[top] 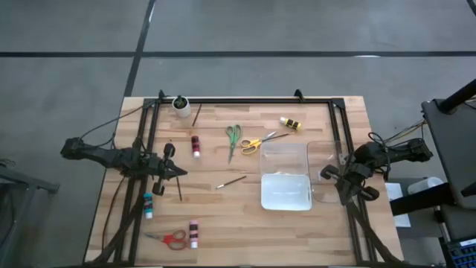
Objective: Pick & Place Paint Supplies
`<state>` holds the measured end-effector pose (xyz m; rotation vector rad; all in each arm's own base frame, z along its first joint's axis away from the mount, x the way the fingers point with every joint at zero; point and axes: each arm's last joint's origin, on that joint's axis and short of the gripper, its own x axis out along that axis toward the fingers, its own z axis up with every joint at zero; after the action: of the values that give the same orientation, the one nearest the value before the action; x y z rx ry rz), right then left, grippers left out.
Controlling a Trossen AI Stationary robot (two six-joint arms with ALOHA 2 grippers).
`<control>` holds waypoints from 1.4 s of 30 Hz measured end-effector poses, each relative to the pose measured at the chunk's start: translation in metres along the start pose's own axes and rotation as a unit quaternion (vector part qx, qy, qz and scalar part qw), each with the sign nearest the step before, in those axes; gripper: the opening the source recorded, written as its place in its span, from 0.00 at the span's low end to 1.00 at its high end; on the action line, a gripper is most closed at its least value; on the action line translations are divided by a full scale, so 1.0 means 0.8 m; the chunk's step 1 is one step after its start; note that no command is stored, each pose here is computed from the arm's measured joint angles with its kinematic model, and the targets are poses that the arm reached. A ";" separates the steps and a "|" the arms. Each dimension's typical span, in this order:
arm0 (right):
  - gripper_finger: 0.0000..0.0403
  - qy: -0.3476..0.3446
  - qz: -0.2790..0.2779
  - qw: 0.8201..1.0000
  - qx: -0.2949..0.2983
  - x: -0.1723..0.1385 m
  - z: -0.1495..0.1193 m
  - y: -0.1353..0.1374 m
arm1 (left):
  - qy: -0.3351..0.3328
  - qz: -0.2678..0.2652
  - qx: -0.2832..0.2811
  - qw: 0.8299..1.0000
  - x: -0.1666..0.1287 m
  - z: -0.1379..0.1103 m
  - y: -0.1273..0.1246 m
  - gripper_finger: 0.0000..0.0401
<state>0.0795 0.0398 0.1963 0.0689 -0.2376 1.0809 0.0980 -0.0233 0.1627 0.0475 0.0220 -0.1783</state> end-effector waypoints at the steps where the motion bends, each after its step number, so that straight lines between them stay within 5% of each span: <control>1: 0.02 0.000 0.000 1.000 0.000 0.000 0.000 0.000 | 0.000 0.000 0.000 1.000 0.000 0.000 0.000 0.01; 36: 0.02 0.000 0.000 1.000 0.000 0.000 0.000 0.000 | 0.000 0.000 0.000 1.000 0.000 0.000 0.000 0.01; 42: 0.02 -0.005 -0.018 0.998 -0.067 0.000 0.001 -0.001 | 0.000 0.000 0.000 1.000 0.000 0.000 0.000 0.01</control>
<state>0.0801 0.0392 0.1972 -0.0424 -0.3159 1.0270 0.0980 -0.0233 0.1626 0.0478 0.0223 -0.1783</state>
